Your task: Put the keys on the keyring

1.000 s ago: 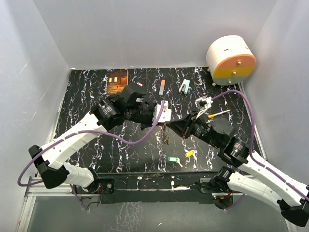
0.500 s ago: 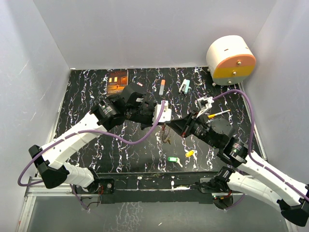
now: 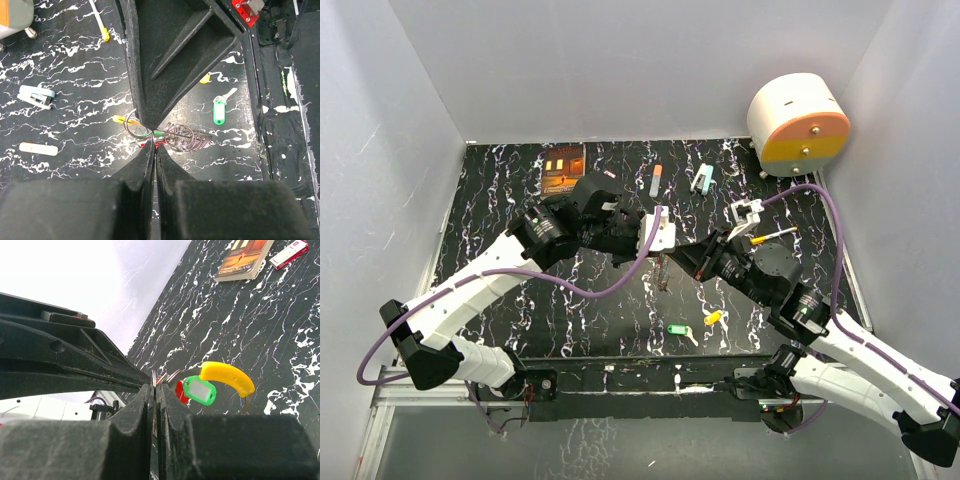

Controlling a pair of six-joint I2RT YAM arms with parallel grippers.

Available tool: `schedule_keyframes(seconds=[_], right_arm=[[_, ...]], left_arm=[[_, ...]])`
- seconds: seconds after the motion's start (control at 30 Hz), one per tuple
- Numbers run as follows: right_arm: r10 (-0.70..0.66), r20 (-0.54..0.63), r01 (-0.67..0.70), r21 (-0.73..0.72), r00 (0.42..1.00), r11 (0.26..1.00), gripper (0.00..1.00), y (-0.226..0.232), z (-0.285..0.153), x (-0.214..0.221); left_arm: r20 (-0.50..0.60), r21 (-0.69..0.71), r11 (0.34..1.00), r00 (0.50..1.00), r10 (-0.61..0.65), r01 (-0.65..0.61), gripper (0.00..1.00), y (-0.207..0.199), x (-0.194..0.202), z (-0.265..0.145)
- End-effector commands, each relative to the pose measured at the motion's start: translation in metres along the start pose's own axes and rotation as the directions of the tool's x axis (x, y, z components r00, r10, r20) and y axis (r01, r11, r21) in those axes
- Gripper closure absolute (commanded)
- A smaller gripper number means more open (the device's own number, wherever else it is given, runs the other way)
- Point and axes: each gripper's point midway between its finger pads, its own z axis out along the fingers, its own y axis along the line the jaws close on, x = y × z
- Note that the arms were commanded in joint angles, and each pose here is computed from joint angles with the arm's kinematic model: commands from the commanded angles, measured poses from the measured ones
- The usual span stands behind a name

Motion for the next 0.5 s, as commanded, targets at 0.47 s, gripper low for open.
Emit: schedule_keyframes(seconds=[0.47], right_arm=[[-0.008, 0.020, 0.010, -0.114, 1.000, 0.993, 0.92, 0.039, -0.005, -0.025]], left_arm=[[-0.068, -0.050, 0.994, 0.994, 0.091, -0.094, 1.00, 0.009, 0.013, -0.006]])
